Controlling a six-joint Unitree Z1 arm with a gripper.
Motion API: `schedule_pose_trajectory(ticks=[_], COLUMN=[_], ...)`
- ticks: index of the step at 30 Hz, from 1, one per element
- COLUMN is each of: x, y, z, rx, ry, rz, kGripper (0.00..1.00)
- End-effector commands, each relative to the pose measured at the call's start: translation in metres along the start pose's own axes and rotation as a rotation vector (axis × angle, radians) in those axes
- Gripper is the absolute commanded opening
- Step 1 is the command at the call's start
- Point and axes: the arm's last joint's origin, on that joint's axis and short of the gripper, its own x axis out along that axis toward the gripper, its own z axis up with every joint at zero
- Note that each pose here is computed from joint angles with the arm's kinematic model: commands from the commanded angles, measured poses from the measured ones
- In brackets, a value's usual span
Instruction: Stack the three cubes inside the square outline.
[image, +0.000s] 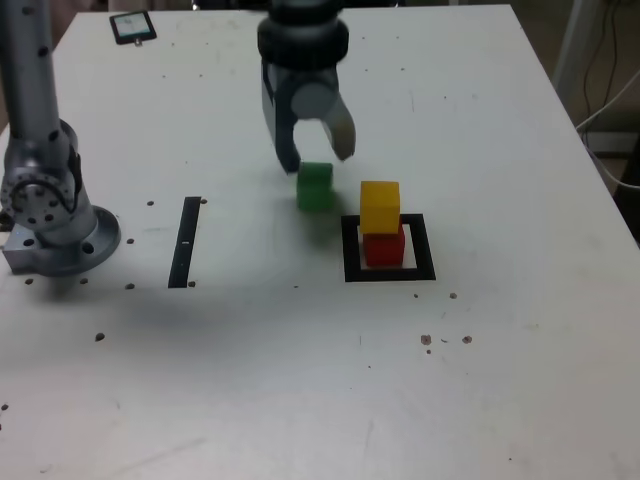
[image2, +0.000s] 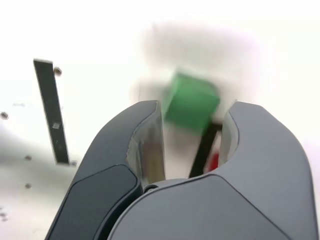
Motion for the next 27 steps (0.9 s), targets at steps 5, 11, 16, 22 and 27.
schedule_pose_trajectory(ticks=[5,11,16,22,27], x=[-0.038,-0.045,-0.028,-0.009,0.005], y=[-0.019,-0.023,-0.021,-0.019,-0.015], z=[-0.009,-0.017,-0.023,-0.018,-0.008], rx=[0.045,0.043,0.039,0.007,-0.007], ry=[-0.066,-0.071,-0.021,-0.004,-0.01], rz=[0.002,0.024,0.049,0.06,0.078], kGripper=[0.19,0.43,0.94,0.99,1.0])
